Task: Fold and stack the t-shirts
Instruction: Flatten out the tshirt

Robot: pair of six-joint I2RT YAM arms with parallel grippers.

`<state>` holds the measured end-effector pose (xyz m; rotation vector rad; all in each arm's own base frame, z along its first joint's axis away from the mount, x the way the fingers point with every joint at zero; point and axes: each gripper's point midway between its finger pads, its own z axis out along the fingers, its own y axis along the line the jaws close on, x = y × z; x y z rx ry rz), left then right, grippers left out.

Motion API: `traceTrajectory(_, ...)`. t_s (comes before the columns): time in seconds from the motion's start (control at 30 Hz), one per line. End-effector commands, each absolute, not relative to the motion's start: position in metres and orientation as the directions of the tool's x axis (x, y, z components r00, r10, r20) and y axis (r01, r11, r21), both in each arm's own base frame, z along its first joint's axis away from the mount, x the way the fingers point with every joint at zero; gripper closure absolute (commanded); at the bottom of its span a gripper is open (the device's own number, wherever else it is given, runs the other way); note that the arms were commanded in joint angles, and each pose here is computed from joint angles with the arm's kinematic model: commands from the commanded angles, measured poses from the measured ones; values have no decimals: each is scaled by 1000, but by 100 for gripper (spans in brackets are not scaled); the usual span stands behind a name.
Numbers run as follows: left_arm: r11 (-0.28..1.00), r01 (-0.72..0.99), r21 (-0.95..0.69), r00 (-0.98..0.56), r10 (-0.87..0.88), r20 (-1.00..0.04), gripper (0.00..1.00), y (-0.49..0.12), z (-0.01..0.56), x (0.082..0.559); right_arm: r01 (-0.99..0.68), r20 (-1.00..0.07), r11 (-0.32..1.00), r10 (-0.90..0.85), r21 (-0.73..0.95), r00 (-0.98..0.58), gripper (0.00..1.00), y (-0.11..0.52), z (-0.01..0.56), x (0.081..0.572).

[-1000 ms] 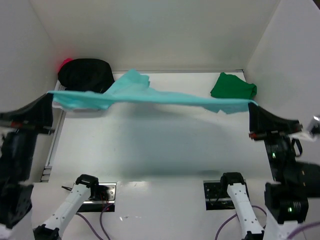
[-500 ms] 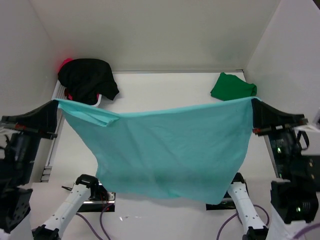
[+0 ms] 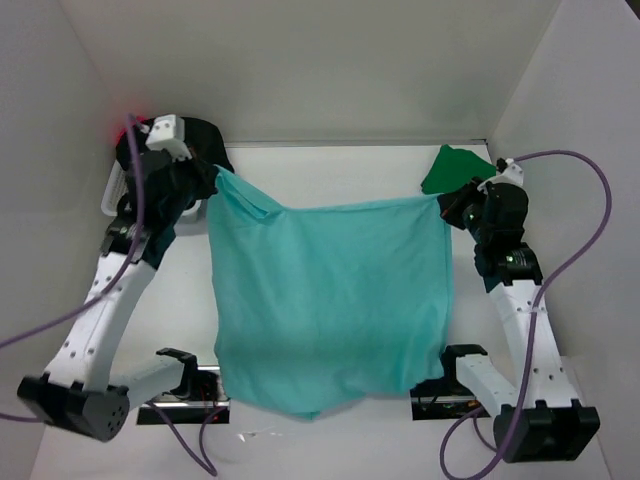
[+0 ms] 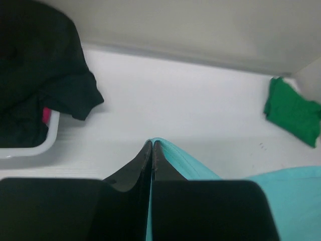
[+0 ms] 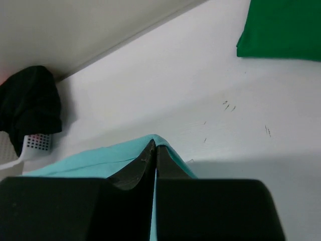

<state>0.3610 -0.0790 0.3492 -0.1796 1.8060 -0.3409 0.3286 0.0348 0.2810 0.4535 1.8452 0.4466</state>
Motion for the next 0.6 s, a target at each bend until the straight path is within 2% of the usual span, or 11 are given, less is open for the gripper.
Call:
traceTrajectory(0.0, 936, 86, -342, -213, -318, -924, 100, -92, 348, 410, 57, -837, 857, 513, 512, -189, 100, 28, 297, 369)
traceTrajectory(0.17, 942, 70, -329, -294, -295, -909, 100, -107, 309, 471, 99, -817, 849, 527, 519, -233, 100, 26, 272, 421)
traceTrajectory(0.3, 947, 69, -314, -308, -279, -909, 100, -115, 300, 508, 121, -810, 847, 530, 517, -250, 100, 24, 263, 455)
traceTrajectory(0.43, 951, 70, -301, -343, -260, -902, 100, -122, 277, 536, 128, -807, 848, 529, 514, -261, 100, 24, 252, 486)
traceTrajectory(0.57, 956, 60, -289, -354, -250, -901, 100, -123, 264, 550, 154, -807, 876, 482, 458, -341, 100, 22, 226, 498)
